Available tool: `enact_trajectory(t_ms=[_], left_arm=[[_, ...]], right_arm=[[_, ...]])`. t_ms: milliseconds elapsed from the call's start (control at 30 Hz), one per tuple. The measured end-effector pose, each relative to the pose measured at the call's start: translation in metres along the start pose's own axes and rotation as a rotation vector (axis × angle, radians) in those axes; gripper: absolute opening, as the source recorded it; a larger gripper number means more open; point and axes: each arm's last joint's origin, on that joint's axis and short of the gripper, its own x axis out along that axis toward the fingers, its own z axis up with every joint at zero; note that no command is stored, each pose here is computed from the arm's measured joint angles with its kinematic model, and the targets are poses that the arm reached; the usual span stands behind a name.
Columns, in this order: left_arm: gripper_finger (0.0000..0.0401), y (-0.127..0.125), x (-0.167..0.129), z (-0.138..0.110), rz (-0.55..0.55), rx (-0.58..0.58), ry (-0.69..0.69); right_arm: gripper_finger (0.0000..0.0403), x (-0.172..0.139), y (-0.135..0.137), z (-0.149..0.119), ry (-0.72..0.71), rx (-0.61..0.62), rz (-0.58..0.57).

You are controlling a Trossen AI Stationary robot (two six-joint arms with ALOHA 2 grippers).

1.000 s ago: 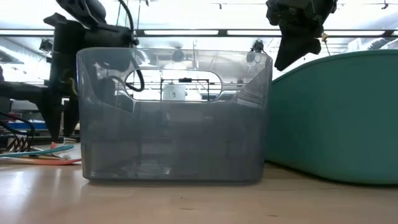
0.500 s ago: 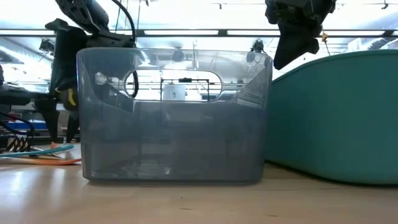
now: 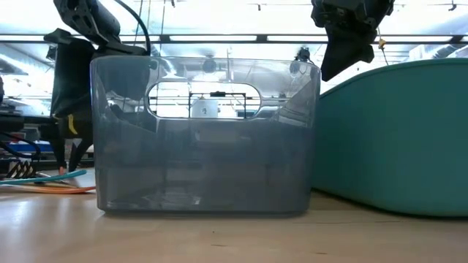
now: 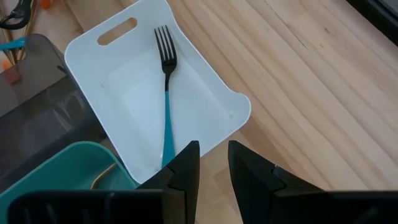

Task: Sort silverware by color (type)
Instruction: Put the orange fork into the black bin

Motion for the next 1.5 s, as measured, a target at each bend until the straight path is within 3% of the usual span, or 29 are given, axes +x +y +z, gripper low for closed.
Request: enact_trajectory(t_ms=[100, 367, 533, 667, 900, 1167, 1500], left_arm=[[0.0012, 0.001, -0.001, 0.000, -0.001, -0.051, 0.003], [0.0011, 0.010, -0.039, 0.001, 0.013, -0.200, 0.021], [0.0010, 0.004, -0.076, 0.004, 0.100, -0.156, -0.087], [0.0010, -0.004, -0.105, 0.010, 0.244, -0.088, -0.166], [0.0010, -0.011, -0.141, 0.040, 0.397, -0.058, -0.370], [0.0010, -0.004, -0.147, 0.089, 0.392, -0.031, -0.310], [0.0010, 0.000, -0.166, 0.129, 0.461, 0.042, -0.221]], right_arm=[[0.0095, 0.000, 0.000, 0.000, 0.000, 0.000, 0.000], [0.0095, 0.000, 0.000, 0.000, -0.001, 0.000, -0.003], [0.0095, 0.000, 0.000, 0.000, -0.010, -0.003, -0.020], [0.0095, -0.001, 0.001, -0.001, -0.023, -0.009, -0.031], [0.0095, -0.002, 0.003, -0.001, -0.059, -0.019, -0.052], [0.0095, -0.002, 0.004, -0.001, -0.063, -0.025, -0.050], [0.0095, -0.002, 0.004, -0.001, -0.049, -0.051, -0.032]])
